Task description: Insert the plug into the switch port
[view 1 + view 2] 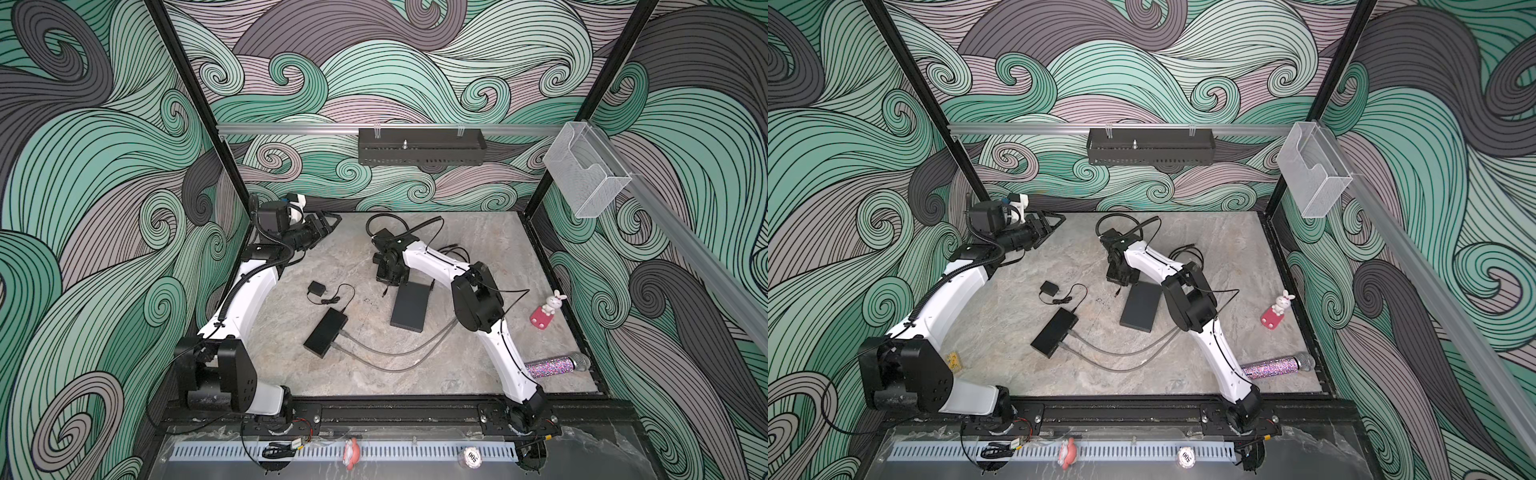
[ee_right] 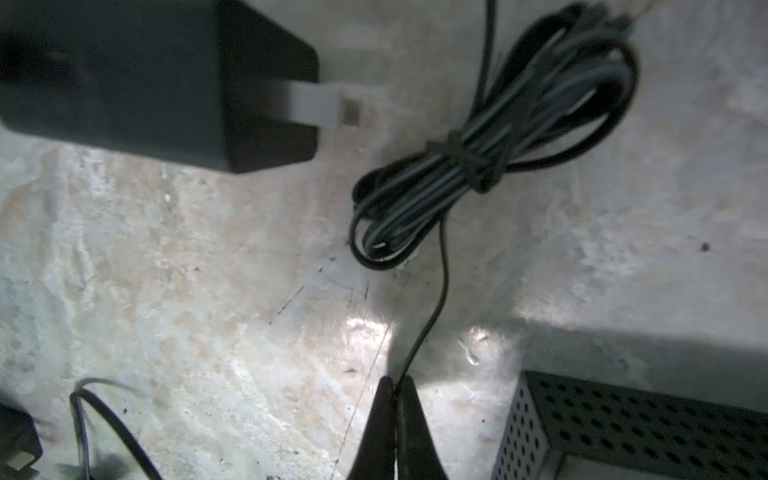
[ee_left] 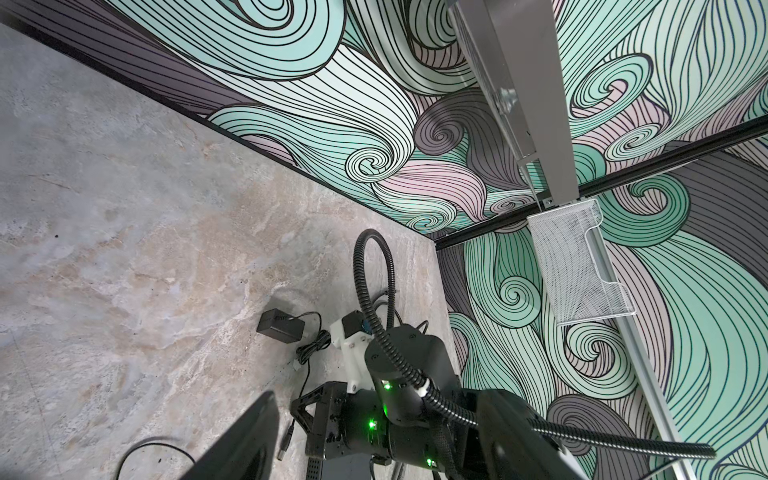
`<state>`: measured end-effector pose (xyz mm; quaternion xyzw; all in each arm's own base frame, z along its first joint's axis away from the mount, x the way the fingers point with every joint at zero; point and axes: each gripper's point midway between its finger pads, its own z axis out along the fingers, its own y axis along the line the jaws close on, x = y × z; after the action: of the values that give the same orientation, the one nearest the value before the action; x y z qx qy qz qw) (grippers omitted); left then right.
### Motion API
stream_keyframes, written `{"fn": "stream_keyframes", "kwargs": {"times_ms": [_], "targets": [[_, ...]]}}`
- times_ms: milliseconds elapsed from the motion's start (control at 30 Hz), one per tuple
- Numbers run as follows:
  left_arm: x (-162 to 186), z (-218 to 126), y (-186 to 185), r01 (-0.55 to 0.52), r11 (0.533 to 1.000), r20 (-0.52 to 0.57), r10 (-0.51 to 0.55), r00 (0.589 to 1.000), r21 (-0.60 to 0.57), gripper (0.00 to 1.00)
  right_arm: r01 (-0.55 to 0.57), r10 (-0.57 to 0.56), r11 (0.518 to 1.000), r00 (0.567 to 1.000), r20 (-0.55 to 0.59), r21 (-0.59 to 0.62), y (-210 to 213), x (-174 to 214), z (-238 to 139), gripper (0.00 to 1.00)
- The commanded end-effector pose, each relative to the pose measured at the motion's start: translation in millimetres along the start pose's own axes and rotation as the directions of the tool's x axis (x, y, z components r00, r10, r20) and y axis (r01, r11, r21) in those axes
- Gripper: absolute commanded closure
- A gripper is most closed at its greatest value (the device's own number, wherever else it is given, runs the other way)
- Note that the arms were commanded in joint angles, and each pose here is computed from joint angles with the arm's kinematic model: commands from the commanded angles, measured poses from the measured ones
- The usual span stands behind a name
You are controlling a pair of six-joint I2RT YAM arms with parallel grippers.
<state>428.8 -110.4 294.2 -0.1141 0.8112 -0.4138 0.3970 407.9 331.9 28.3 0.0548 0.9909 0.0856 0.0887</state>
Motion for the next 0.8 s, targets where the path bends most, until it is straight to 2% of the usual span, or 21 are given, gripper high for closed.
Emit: {"fn": "stream_keyframes", "kwargs": {"times_ms": [0,133,233,400,567,633,767], "targets": [[-2.0,-3.9,-8.1,-0.058,0.998,0.013,0.058,0.998,0.015,0.23,0.128,-0.119,0.991,0.979,0.164,-0.045,9.1,-27.4,-72.4,1.00],[17.2,4.9,-20.8,-0.173,0.985,-0.041,0.172,0.984,0.002,0.27,0.196,-0.167,0.975,0.958,0.235,-0.104,6.7,-26.6,-112.0,1.00],[51.0,11.1,-38.3,-0.299,0.954,-0.139,0.294,0.946,-0.017,0.27,0.214,-0.159,0.957,0.953,0.259,-0.199,1.0,-17.6,-131.6,1.00],[133.6,13.1,-40.9,-0.303,0.948,-0.310,0.319,0.895,0.100,0.39,0.289,-0.183,0.879,0.939,0.290,-0.379,-3.3,6.7,-160.0,1.00],[207.3,8.5,-52.7,-0.264,0.926,-0.438,0.363,0.823,0.272,0.46,0.353,-0.217,0.746,0.930,0.296,-0.564,3.0,35.8,-174.2,1.00],[227.4,9.0,-59.0,-0.263,0.912,-0.470,0.391,0.792,0.316,0.52,0.356,-0.221,0.700,0.932,0.287,-0.620,5.6,43.2,-178.3,1.00],[247.3,20.1,-59.9,-0.244,0.917,-0.530,0.383,0.756,0.315,0.55,0.348,-0.218,0.657,0.937,0.272,-0.669,6.1,53.6,-182.8,1.00]]}}
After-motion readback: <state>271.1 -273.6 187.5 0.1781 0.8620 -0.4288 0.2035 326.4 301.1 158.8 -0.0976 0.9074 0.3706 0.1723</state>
